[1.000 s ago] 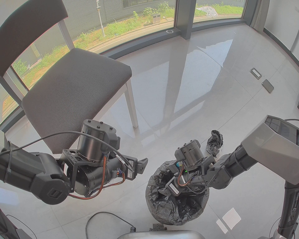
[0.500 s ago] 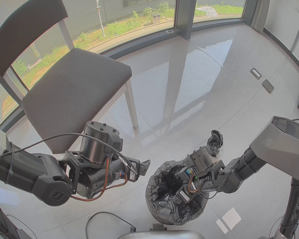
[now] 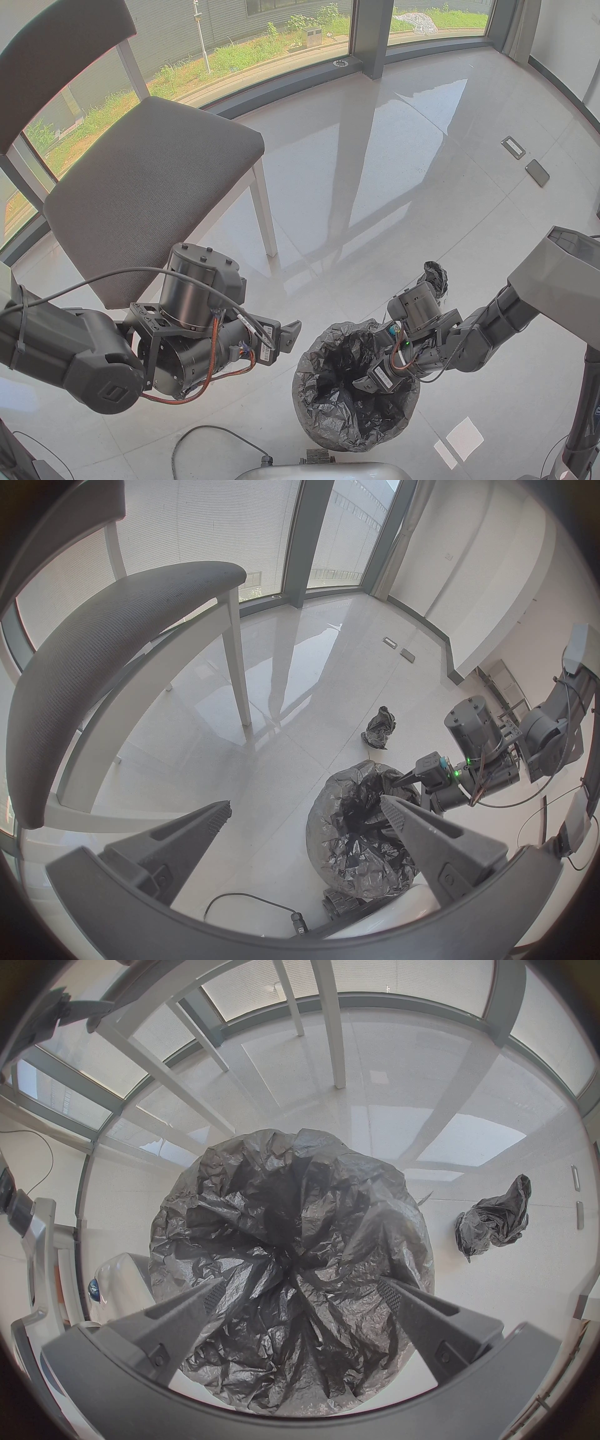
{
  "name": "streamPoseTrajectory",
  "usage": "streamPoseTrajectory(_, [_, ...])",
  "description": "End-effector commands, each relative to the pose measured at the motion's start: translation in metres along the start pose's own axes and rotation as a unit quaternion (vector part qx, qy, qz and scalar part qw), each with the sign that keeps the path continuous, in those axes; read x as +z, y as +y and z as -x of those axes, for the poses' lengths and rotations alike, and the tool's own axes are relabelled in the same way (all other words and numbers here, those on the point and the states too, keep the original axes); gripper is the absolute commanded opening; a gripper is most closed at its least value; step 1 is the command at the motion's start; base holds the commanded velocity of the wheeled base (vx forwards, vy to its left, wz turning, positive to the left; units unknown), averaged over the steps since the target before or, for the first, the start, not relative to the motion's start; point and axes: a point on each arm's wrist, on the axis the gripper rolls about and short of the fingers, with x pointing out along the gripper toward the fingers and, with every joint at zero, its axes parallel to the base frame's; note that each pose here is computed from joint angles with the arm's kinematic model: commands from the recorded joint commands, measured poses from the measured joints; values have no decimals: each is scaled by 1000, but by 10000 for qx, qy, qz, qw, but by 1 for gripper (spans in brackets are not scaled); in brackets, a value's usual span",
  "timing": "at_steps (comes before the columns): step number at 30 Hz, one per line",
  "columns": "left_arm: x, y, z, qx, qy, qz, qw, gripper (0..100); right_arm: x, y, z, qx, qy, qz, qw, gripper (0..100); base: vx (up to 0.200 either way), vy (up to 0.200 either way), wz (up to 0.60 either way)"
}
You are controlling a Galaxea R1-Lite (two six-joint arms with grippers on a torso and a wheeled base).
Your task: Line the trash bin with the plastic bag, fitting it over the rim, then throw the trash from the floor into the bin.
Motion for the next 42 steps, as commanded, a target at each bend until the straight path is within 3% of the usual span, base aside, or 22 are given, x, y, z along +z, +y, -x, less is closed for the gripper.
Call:
streamPoseTrajectory(1, [1, 0, 0, 3, -14, 7, 10000, 100, 11, -7, -2, -59, -171, -80, 9998, 100, 0, 0, 0])
streamPoseTrajectory(13, [1, 0, 2, -8, -35, 9, 10000, 100, 5, 14, 0, 118, -60, 122, 9998, 100, 0, 0, 0])
streamPoseTrajectory(20, [2, 1, 3, -4, -50, 25, 10000, 100, 2, 58, 7, 470, -35, 502, 9976, 100, 0, 0, 0])
streamPoseTrajectory(24, [3, 2, 6, -5, -86, 39, 10000, 100, 10, 74, 3, 591, -133, 467, 9971, 100, 0, 0, 0])
streamPoseTrajectory(42, [2, 10, 13, 77, -111, 96, 9999, 100, 32, 99, -16, 813, -353, 385, 9953, 100, 0, 0, 0])
